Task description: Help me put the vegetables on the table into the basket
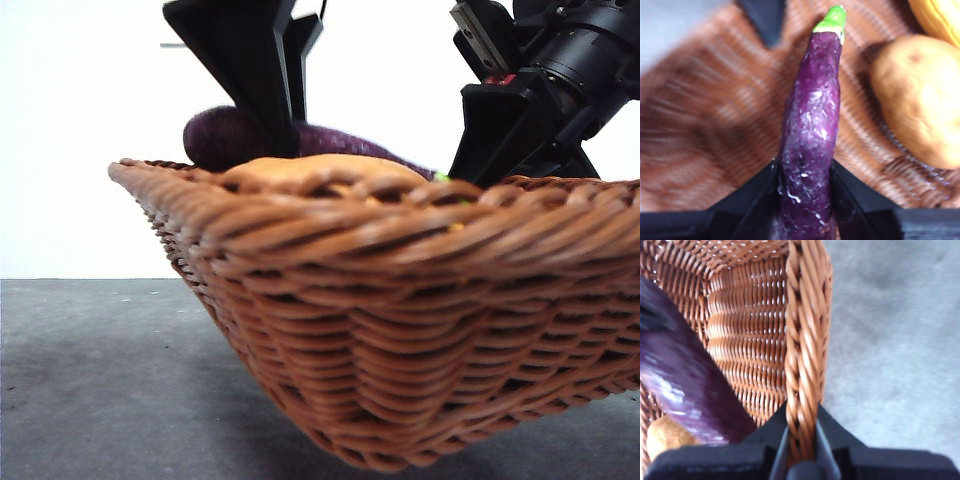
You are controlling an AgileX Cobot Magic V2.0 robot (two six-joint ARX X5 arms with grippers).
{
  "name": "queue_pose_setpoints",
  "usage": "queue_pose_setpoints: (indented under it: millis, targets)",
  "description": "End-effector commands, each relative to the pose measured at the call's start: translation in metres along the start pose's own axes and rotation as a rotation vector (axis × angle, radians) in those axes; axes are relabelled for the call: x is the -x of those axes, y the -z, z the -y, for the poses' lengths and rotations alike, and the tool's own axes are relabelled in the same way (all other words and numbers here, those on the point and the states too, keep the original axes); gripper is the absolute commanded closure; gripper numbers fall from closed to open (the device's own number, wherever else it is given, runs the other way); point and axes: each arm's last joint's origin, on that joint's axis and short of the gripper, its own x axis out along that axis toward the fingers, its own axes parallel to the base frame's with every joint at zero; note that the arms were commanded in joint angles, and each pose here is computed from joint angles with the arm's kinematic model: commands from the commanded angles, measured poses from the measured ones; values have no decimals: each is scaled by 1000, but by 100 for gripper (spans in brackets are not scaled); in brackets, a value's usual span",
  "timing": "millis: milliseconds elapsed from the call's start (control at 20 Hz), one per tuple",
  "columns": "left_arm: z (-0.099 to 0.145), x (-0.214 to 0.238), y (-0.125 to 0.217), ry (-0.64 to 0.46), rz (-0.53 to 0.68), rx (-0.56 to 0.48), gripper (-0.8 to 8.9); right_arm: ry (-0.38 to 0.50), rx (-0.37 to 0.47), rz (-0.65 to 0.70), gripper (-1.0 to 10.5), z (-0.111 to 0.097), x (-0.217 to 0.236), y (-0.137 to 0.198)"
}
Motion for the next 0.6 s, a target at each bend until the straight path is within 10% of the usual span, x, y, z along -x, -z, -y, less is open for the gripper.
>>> queue_pose_setpoints:
  millis: [50,200,350,600]
  targets:
    - [2,-13,0,64,-45,-26,821,0,15,12,962,0,0,0]
    - [0,-17,-2,82,-9,7,782,0,23,11,962,0,0,0]
    - [-1,-17,-2,86,0,38,397,-1,25,12,962,0,0,0]
    - [-4,-15,1,76,-6,141,405,0,25,13,962,0,0,0]
